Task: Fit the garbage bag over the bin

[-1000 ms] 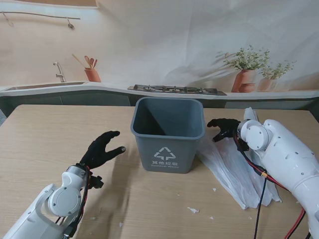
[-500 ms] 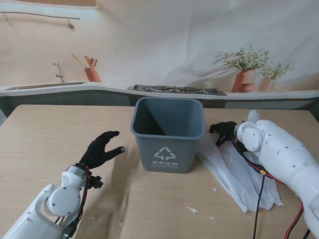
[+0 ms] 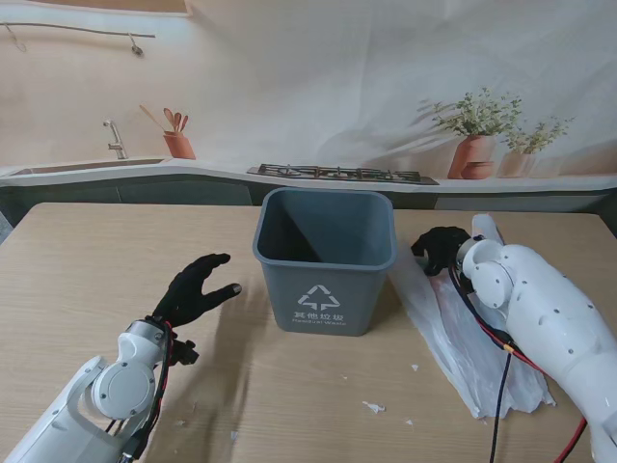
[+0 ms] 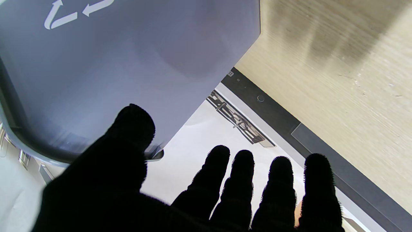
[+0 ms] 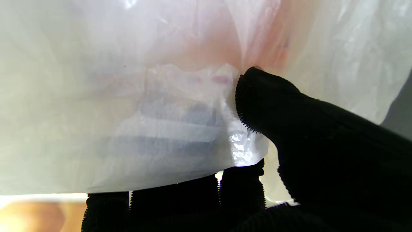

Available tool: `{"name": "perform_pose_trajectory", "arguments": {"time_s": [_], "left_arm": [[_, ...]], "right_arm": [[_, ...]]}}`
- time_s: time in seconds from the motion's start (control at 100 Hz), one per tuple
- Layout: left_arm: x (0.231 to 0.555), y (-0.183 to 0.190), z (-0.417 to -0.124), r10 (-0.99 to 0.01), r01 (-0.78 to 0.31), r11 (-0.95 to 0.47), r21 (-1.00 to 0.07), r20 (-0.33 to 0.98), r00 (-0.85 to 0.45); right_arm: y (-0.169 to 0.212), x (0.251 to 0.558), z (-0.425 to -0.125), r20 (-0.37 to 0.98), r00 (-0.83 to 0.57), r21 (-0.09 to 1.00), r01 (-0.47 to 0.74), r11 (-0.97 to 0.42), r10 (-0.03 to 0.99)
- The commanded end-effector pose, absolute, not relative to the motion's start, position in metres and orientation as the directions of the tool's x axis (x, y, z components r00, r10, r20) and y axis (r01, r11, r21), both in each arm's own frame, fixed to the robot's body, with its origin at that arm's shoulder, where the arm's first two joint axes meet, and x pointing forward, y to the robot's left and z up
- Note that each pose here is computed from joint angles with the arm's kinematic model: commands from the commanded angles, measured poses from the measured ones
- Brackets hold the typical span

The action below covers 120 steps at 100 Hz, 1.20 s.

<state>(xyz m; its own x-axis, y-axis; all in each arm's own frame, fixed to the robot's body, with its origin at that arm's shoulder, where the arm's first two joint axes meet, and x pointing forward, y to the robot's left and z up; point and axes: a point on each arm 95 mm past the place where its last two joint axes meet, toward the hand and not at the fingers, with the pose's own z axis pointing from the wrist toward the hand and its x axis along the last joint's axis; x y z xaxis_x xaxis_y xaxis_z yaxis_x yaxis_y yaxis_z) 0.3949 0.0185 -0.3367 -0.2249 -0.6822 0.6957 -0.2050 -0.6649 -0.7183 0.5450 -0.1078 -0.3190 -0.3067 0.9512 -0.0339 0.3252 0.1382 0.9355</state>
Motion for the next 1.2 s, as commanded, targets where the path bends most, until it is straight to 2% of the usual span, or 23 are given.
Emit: {"name": "perform_pose_trajectory", "arguments": {"time_s": [0.0,0.23,0.5,0.81,1.19], "left_arm": [[0.394,0.017,-0.338,-0.679,-0.218,-0.664,-0.715,0.699,-0.223],[0.394,0.017,-0.338,-0.677,-0.219,-0.665,-0.714,0.700,-0.229],[0.393,0.016,-0.338,-0.673,-0.216,-0.669,-0.712,0.703,-0.232],[0.393,0.016,-0.337,-0.669,-0.213,-0.672,-0.710,0.704,-0.236],[0.392,0.017,-0.336,-0.664,-0.201,-0.681,-0.705,0.709,-0.238]], "right_arm": [[-0.114,0.537,-0.324,-0.003,-0.271,0.946,0.312,0.091,0.963],[-0.128,0.510,-0.274,-0.064,-0.163,0.993,0.087,0.079,0.985],[-0.137,0.482,-0.215,-0.081,-0.063,0.986,-0.151,0.071,0.995],[-0.118,0.461,-0.154,-0.072,-0.004,0.922,-0.381,0.065,0.997],[-0.088,0.443,-0.078,-0.071,-0.040,0.803,-0.595,0.033,0.997]]}}
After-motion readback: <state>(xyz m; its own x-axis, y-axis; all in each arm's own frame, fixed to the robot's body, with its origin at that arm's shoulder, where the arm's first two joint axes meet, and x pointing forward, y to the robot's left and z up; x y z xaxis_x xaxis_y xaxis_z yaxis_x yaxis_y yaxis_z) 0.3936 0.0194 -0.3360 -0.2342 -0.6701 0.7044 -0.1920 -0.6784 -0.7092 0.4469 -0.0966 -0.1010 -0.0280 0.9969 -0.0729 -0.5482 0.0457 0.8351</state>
